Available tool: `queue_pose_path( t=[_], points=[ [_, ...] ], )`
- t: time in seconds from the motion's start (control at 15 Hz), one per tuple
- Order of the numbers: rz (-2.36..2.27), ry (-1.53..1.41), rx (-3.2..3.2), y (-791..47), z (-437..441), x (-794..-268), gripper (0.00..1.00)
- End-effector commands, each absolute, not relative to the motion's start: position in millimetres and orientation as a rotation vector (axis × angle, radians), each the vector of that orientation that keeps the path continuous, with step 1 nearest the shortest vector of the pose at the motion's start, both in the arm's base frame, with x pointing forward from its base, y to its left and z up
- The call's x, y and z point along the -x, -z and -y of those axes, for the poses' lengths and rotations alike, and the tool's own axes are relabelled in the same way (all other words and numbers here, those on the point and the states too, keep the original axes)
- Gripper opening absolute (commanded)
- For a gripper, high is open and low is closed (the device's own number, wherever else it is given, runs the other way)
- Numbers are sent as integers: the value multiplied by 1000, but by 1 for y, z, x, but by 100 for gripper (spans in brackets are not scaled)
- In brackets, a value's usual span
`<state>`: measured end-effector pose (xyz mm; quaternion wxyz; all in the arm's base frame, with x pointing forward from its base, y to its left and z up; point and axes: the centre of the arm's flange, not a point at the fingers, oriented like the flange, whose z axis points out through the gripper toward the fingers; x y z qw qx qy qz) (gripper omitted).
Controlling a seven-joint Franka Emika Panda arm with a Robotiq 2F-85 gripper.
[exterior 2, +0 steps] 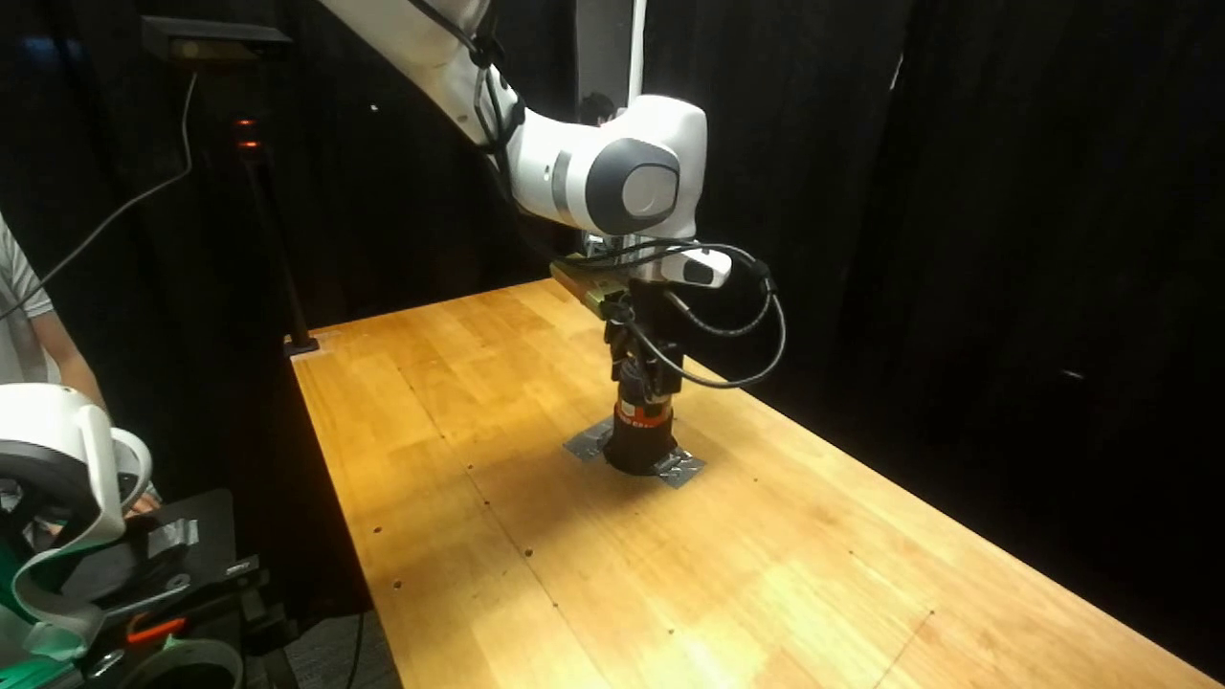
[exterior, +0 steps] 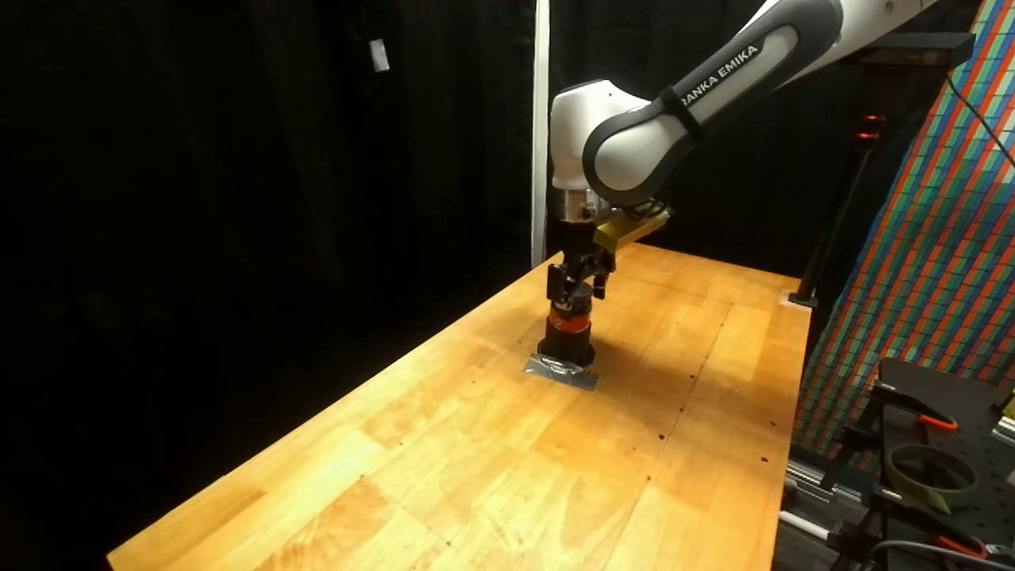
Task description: Put the elastic around the bottle
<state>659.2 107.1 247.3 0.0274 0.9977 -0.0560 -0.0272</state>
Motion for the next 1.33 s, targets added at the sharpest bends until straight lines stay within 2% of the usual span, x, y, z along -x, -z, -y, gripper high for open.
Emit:
queue_pose_path(
  t=[0.0, 0.4, 0.47, 0.53, 0.6, 0.67, 1.07, 1.27],
  points=[
    [173, 103, -3065, -244, -96, -622, 100],
    [163, 33, -3075, -240, -89, -587, 100],
    [169, -3, -3080, -239, -88, -583, 75],
    [164, -45, -3080, -237, -88, -577, 75],
    [165, -100, -3082, -236, -88, -571, 68],
    [162, -158, -3085, -236, -87, -564, 58],
    [219, -622, -3105, -236, -81, -523, 13],
    [241, -848, -3093, -232, -80, -504, 5]
  ],
)
